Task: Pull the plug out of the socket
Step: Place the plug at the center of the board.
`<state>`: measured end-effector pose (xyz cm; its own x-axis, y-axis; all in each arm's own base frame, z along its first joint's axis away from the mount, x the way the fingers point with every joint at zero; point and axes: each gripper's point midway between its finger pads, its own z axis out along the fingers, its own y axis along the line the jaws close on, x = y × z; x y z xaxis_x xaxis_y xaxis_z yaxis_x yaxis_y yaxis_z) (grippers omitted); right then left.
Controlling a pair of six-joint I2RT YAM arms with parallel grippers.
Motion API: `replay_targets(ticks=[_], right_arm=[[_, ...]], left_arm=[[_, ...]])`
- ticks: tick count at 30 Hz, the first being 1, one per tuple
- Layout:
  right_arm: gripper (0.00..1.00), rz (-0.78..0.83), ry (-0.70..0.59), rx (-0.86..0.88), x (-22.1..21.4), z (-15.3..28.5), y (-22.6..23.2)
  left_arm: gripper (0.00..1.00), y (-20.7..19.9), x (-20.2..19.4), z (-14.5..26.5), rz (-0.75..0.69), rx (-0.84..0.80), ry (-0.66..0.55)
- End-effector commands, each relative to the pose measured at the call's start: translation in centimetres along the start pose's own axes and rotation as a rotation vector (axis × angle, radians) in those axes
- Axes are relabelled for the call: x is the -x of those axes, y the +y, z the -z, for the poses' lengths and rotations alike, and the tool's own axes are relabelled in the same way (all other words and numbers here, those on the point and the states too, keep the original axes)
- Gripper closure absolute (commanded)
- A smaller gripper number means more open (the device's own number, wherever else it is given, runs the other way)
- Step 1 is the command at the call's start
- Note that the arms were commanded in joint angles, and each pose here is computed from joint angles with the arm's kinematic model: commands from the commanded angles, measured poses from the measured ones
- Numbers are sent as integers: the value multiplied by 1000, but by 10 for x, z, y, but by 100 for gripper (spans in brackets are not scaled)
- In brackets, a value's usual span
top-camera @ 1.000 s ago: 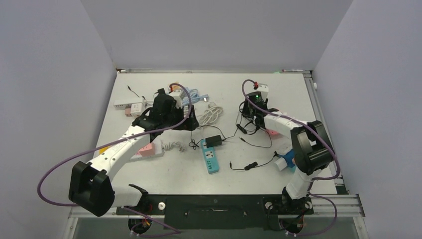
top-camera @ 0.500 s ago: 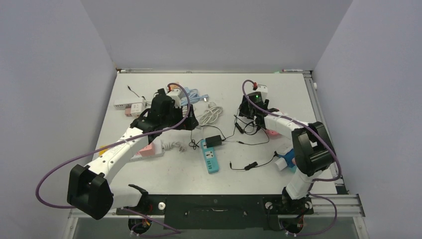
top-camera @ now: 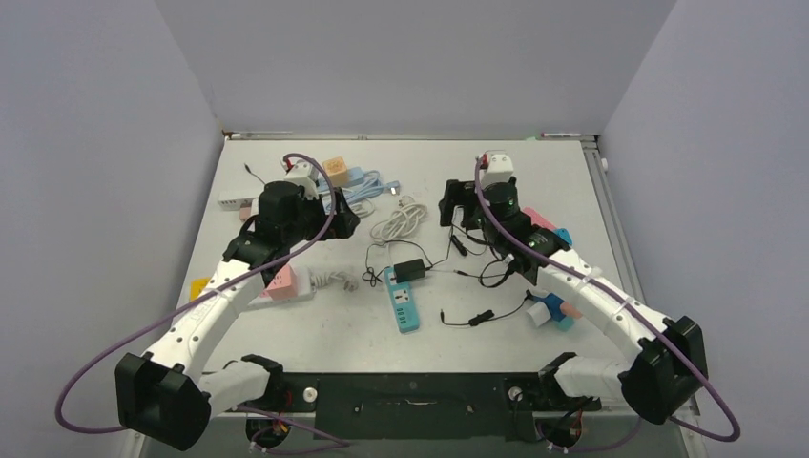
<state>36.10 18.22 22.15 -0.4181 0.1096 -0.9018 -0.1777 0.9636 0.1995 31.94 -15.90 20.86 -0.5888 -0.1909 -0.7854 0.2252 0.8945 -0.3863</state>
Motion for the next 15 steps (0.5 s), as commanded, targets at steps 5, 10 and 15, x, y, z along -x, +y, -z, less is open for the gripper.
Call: replay_targets(ticks=[5,10,15], right_arm=[[10,277,100,366,-44,41,83],[10,474,275,563,-101,47,127],[7,672,365,573,-147,38,142]], left_arm=[[3,3,11,-4,34,-14,-32],[4,4,8,-7,36,-10,-18],[4,4,9,-6,36,-8,-20]])
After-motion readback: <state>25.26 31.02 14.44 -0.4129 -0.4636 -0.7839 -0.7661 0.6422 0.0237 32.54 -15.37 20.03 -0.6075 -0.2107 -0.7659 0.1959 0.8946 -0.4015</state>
